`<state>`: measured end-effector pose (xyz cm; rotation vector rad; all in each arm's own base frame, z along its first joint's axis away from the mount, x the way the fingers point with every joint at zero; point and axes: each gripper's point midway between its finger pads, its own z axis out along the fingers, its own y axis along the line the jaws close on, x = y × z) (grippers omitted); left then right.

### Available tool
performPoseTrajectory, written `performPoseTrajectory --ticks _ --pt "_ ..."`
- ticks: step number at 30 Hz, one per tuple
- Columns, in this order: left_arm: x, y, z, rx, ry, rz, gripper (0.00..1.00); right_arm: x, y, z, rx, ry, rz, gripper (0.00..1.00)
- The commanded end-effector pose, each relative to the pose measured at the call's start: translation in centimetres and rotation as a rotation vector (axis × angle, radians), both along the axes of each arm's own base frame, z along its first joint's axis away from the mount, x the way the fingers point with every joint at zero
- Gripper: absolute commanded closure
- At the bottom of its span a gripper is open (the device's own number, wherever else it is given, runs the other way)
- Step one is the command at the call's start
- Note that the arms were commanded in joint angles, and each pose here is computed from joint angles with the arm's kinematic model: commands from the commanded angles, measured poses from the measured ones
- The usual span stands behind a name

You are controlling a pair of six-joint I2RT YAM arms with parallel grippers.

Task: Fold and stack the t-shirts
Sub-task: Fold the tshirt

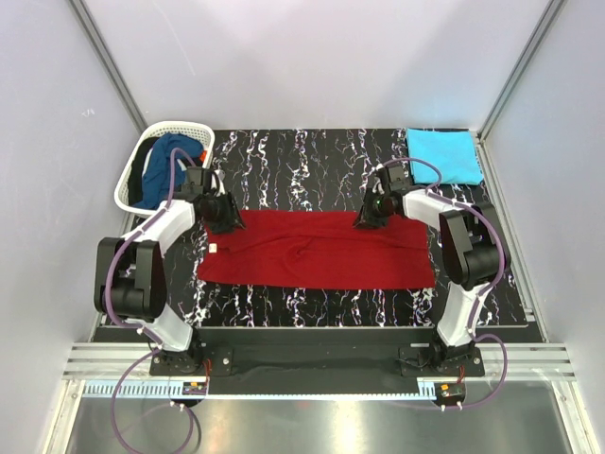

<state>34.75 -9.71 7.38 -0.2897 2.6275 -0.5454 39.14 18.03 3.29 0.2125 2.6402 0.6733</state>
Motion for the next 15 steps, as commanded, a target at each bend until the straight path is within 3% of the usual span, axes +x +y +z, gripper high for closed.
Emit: performPoseTrajectory --ticks 1,4,15 --pt "0.4 1.0 1.0 0.075 -0.037 -0.025 0.55 -0.4 1.9 1.3 0.02 -0.051 0.071 0.78" --pt "-0.3 2.9 -0.2 0.183 -0.007 0.021 0.55 -1.6 1.8 0.8 0.006 -0.05 0.078 0.78" --pt "-0.2 3.7 1.0 0.218 -0.038 0.053 0.53 -3.2 2.2 1.0 0.04 -0.073 0.102 0.78"
